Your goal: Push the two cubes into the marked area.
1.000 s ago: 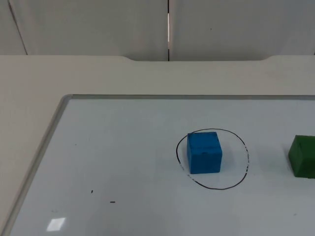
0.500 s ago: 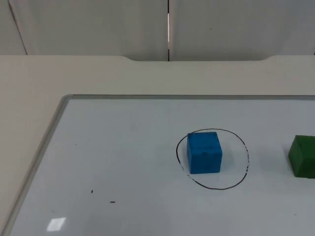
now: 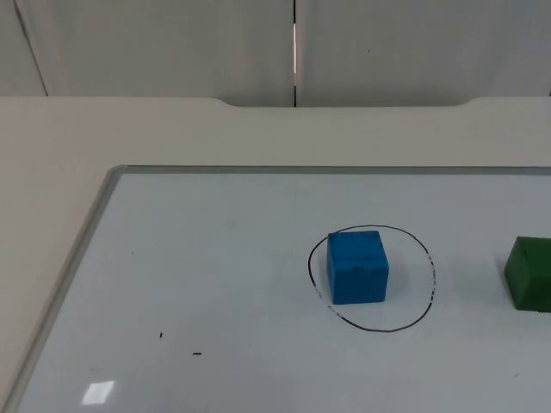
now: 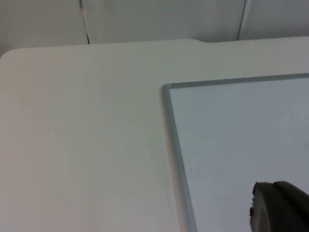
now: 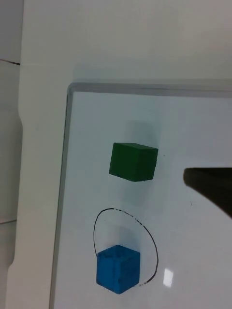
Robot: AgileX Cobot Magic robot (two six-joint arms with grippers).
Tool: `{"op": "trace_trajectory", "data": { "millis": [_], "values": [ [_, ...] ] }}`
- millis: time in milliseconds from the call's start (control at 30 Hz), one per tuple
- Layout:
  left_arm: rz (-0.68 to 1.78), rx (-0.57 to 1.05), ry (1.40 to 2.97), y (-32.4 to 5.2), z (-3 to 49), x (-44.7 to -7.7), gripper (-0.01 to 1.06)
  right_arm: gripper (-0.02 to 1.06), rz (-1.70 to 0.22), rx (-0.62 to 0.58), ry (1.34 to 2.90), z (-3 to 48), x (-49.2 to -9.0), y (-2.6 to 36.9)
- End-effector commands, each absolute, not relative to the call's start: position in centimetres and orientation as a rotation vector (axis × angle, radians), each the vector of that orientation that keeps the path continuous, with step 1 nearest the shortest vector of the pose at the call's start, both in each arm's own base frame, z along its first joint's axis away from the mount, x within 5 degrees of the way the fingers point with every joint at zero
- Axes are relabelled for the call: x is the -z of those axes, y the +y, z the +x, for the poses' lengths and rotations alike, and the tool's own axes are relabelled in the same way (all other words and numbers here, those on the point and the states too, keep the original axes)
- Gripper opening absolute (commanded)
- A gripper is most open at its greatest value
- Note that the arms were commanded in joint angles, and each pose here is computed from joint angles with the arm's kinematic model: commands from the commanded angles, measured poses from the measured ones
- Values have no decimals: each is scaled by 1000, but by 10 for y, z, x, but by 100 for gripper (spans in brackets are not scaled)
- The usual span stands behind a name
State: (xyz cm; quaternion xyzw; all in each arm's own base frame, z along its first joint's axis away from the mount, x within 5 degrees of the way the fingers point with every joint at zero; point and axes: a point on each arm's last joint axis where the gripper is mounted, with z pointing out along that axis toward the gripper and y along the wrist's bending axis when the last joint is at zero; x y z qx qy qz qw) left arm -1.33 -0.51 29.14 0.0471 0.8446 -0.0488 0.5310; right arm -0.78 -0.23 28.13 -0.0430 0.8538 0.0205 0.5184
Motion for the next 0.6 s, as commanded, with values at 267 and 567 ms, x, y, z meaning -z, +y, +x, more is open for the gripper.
{"op": "trace_trajectory", "data": {
  "millis": [267,567],
  "values": [
    [116,148,2059,-8,-5,-275,0,105,-97,-51,2044,-7,-280,-2],
    [90,122,2062,-5,-5,-274,0,104,-96,-42,2044,-7,-280,-3]
  ]
}}
